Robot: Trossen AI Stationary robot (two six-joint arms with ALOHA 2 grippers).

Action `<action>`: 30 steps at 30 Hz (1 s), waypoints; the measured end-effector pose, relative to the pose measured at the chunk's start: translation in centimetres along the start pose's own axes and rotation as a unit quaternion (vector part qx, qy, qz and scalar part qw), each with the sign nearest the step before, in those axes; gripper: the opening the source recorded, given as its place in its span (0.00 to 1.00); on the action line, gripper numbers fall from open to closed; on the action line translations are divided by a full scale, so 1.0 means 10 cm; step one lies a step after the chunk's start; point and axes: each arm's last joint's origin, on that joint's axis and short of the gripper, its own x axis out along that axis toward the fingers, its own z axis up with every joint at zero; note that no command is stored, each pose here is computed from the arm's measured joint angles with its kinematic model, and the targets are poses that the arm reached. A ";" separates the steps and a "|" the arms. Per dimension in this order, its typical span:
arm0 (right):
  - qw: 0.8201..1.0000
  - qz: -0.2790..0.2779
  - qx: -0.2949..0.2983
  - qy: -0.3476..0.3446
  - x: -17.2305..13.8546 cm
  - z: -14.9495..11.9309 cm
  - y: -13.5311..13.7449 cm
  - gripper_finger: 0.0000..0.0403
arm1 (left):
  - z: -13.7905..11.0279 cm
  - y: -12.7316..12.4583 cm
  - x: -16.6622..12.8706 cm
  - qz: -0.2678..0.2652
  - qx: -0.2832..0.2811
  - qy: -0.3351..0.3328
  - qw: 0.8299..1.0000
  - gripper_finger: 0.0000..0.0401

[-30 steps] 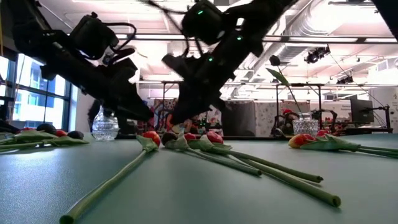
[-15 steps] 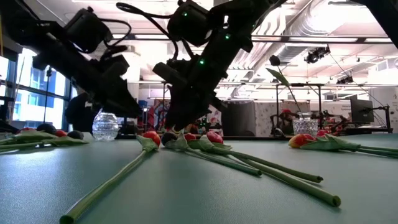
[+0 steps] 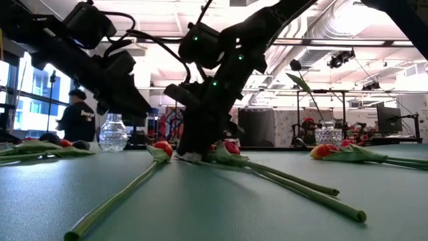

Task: Sort flowers into vase by color
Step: Put the black tulip into the right transparent vase

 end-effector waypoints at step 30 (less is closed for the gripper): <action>0.999 0.009 0.023 -0.031 -0.19 0.15 -0.01 0.37 | -0.08 0.06 0.00 0.051 -0.007 0.031 0.998 0.41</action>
